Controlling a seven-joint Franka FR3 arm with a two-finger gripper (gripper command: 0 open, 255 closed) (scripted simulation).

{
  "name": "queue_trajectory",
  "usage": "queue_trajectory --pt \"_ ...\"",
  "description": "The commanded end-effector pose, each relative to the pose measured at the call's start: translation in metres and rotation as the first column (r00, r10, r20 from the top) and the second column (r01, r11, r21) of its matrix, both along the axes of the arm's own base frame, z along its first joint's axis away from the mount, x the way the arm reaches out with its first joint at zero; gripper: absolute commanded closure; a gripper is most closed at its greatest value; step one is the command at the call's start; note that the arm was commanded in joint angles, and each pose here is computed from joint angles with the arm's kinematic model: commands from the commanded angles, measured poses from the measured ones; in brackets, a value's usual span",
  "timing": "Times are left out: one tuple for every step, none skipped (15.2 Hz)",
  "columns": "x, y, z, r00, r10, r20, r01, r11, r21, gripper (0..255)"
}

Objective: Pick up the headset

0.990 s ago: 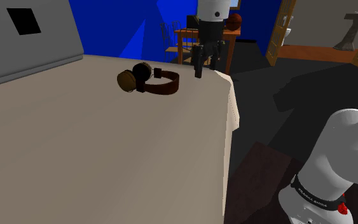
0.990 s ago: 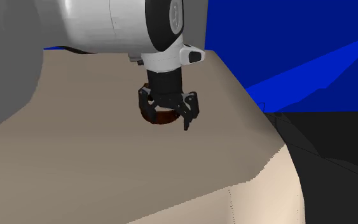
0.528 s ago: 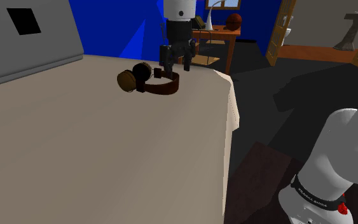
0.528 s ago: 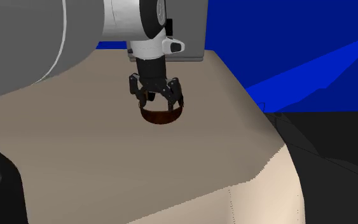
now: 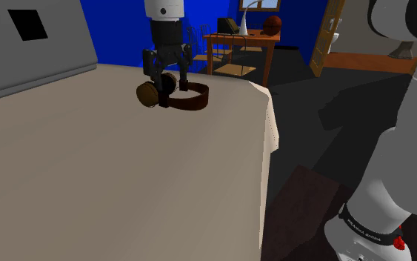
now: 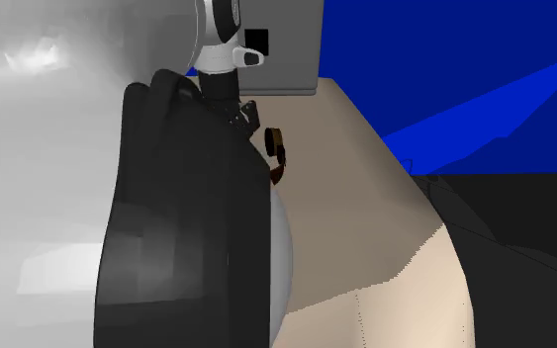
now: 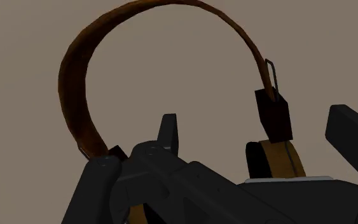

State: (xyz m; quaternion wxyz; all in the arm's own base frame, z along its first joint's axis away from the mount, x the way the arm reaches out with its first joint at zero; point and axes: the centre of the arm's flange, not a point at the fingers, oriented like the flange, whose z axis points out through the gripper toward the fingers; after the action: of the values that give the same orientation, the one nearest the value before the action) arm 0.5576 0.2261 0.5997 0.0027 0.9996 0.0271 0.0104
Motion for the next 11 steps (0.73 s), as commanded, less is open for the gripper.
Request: queue_trajectory --pt "0.018 0.020 0.001 1.000 0.002 -0.003 -0.002 1.000 0.005 0" --pt "0.023 0.026 0.001 1.000 0.003 -0.004 -0.003 1.000 0.006 0" --pt "0.023 0.026 -0.004 1.000 0.003 -0.004 -0.003 1.000 0.006 0" --pt "0.023 0.026 -0.010 1.000 0.003 -0.004 -0.003 1.000 0.007 0" --pt "0.023 0.026 -0.015 1.000 0.003 -0.004 -0.003 1.000 0.007 0" --pt "0.023 0.026 -0.020 1.000 0.003 -0.004 -0.003 1.000 0.006 0" --pt "0.023 0.026 -0.025 1.000 0.003 -0.004 -0.003 1.000 0.006 0" --pt "0.023 0.026 -0.031 1.000 0.003 -0.004 -0.003 1.000 0.006 0" --pt "0.023 0.026 -0.036 1.000 0.003 -0.004 -0.003 1.000 0.006 0" --pt "0.023 0.026 -0.039 1.000 0.003 -0.004 -0.003 1.000 0.007 0" --pt "0.023 0.026 -0.039 1.000 0.003 -0.004 -0.003 1.000 0.006 0"
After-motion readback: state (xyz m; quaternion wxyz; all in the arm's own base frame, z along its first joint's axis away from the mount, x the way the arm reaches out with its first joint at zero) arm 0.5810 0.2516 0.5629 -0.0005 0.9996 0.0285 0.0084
